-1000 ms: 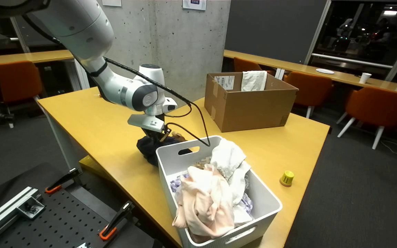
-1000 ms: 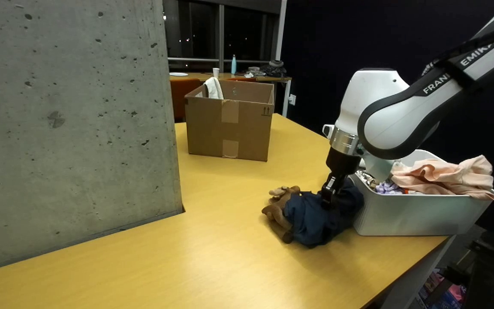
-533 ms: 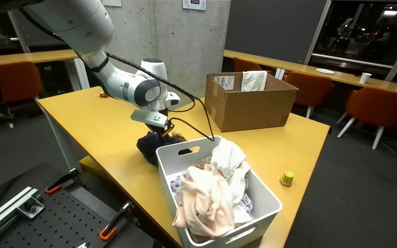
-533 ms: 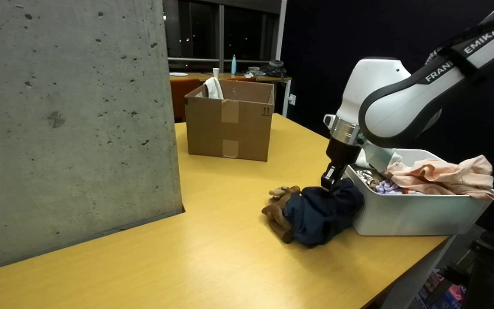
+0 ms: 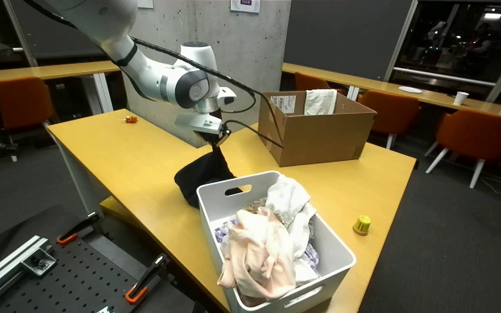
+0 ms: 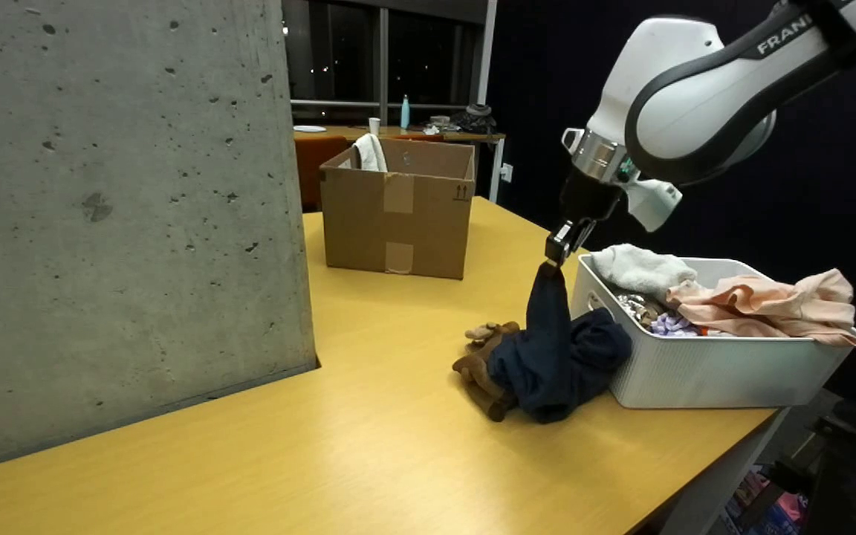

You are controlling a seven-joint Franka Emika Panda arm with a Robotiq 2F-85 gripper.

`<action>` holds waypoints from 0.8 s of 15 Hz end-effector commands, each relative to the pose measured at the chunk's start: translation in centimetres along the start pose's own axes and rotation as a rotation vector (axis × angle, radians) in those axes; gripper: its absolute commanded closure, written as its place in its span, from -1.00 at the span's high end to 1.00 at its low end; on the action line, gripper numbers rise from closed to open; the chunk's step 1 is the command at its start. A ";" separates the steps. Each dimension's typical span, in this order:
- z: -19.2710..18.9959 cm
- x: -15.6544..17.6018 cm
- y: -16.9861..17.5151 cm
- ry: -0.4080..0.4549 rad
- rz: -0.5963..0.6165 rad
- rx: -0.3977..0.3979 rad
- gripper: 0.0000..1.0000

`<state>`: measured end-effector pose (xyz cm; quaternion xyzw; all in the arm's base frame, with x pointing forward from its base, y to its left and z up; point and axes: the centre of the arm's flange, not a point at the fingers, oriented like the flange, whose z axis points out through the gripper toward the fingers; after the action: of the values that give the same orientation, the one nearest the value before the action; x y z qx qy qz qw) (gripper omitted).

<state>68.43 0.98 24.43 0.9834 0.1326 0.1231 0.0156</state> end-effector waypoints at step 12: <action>-1.0 10.1 -15.1 0.040 -0.259 0.006 -0.99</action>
<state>71.70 16.04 28.75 0.9597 0.2384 0.1476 0.0196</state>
